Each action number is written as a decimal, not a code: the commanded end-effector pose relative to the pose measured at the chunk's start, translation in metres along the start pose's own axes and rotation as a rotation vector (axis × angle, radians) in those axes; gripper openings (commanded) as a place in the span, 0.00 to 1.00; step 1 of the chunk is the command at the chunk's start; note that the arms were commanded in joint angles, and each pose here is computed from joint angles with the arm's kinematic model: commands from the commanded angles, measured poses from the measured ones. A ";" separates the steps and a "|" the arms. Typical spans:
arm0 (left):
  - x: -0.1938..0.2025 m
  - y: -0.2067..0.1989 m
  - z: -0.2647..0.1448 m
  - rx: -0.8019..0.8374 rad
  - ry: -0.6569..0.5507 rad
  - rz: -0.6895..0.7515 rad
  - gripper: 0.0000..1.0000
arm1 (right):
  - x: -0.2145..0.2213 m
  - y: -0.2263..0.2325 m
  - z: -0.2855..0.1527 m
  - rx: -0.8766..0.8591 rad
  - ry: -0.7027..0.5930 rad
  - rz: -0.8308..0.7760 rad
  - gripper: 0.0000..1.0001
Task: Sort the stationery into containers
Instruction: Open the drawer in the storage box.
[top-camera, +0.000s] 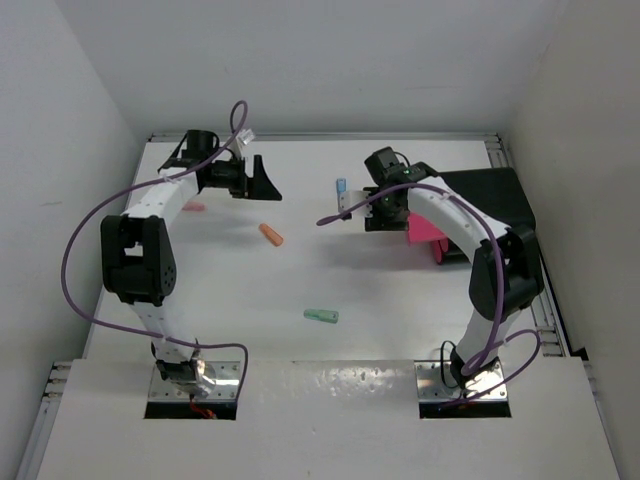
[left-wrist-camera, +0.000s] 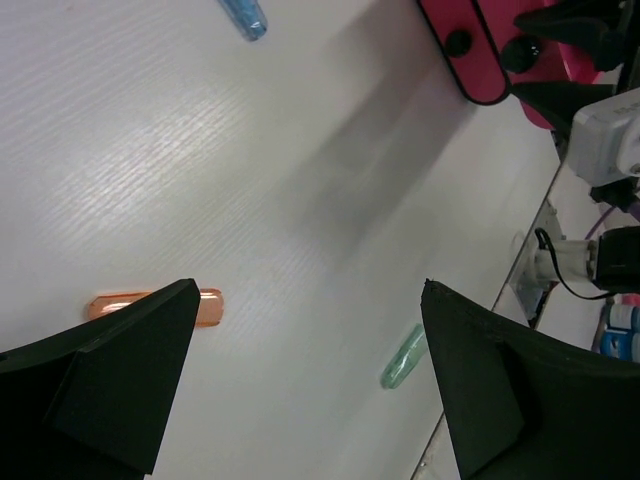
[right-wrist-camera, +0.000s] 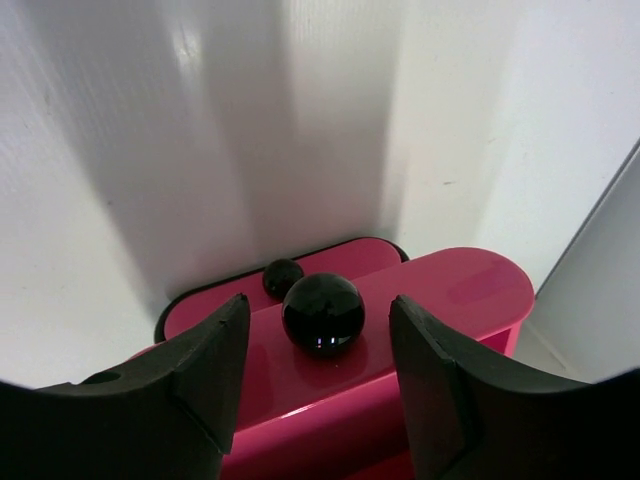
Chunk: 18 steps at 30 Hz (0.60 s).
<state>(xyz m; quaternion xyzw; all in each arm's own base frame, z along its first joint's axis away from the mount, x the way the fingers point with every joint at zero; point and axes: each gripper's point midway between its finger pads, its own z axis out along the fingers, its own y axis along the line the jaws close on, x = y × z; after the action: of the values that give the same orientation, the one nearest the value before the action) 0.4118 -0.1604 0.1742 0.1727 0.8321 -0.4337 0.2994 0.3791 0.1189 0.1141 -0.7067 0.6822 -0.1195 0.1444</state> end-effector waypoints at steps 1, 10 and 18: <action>-0.024 0.003 -0.019 -0.077 -0.067 0.084 1.00 | -0.009 -0.007 -0.020 0.027 -0.048 0.062 0.58; -0.024 0.029 -0.046 -0.266 0.011 0.278 1.00 | -0.070 -0.028 -0.082 0.022 -0.321 0.396 0.57; -0.022 0.050 -0.091 -0.328 -0.131 0.196 1.00 | -0.134 -0.066 -0.076 0.011 -0.465 0.937 0.46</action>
<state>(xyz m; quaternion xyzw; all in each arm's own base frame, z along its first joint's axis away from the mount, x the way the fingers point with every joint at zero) 0.4173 -0.0749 0.1718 0.1763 0.8667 -0.2869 0.3679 0.3917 0.2244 0.2291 -0.4601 0.8203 0.0578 0.3348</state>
